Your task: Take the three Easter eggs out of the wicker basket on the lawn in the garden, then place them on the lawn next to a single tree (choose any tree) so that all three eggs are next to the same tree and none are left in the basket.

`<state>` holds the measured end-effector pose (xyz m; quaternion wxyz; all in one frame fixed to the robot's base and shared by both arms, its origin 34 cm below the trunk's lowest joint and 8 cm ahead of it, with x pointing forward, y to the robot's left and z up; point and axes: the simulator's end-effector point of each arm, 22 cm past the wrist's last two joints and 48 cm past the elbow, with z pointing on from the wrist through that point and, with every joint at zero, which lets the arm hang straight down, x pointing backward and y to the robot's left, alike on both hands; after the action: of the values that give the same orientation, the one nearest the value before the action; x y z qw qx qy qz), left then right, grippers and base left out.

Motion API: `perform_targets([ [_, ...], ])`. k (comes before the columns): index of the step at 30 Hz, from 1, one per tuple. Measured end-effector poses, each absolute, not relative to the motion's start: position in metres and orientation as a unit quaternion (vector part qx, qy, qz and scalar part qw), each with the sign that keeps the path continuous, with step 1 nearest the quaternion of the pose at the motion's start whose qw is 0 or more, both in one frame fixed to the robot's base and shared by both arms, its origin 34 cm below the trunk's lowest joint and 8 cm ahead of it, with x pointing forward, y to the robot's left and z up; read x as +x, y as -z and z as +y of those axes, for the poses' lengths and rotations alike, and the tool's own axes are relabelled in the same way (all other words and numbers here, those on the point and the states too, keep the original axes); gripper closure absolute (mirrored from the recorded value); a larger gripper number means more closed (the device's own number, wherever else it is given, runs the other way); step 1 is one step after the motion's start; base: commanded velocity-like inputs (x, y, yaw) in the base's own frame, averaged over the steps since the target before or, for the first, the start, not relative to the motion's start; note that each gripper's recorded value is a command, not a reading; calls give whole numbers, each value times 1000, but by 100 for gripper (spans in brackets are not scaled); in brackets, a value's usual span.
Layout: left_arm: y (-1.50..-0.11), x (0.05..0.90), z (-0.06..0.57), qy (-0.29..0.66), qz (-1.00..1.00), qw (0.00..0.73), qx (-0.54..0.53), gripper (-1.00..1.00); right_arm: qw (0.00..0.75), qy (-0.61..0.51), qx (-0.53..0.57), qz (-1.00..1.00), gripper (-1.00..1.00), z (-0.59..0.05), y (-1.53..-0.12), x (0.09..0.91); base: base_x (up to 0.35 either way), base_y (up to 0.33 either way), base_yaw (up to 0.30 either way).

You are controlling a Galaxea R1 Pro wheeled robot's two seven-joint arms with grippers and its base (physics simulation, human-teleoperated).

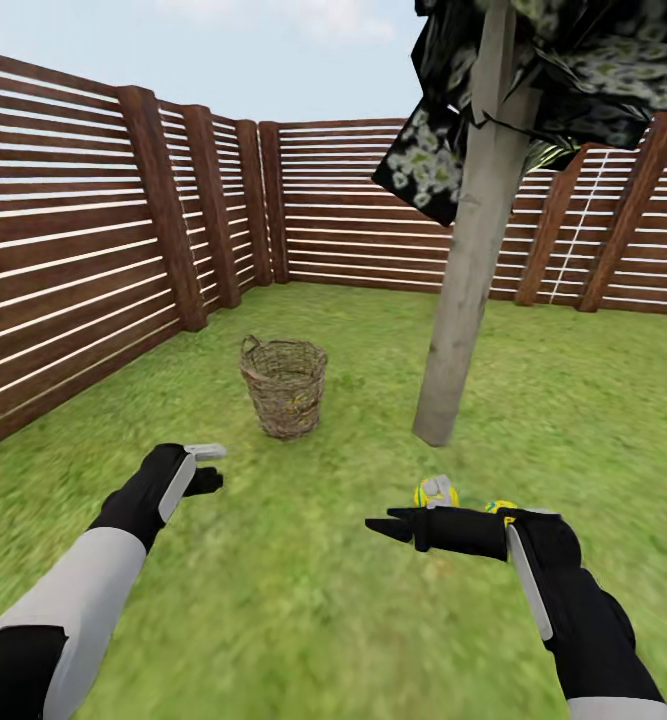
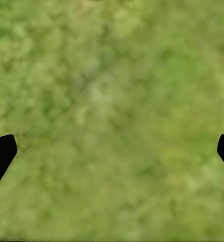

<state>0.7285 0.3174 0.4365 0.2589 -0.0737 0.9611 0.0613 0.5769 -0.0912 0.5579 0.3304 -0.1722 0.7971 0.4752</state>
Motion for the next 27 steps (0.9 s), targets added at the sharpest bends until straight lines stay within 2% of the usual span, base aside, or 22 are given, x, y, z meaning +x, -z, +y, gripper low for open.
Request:
perform_targets([
  [27,-517,732,317,-58,946,311,-75,-100,373,-464,-199,778,-100,-91,-614,567,0,15,290],
])
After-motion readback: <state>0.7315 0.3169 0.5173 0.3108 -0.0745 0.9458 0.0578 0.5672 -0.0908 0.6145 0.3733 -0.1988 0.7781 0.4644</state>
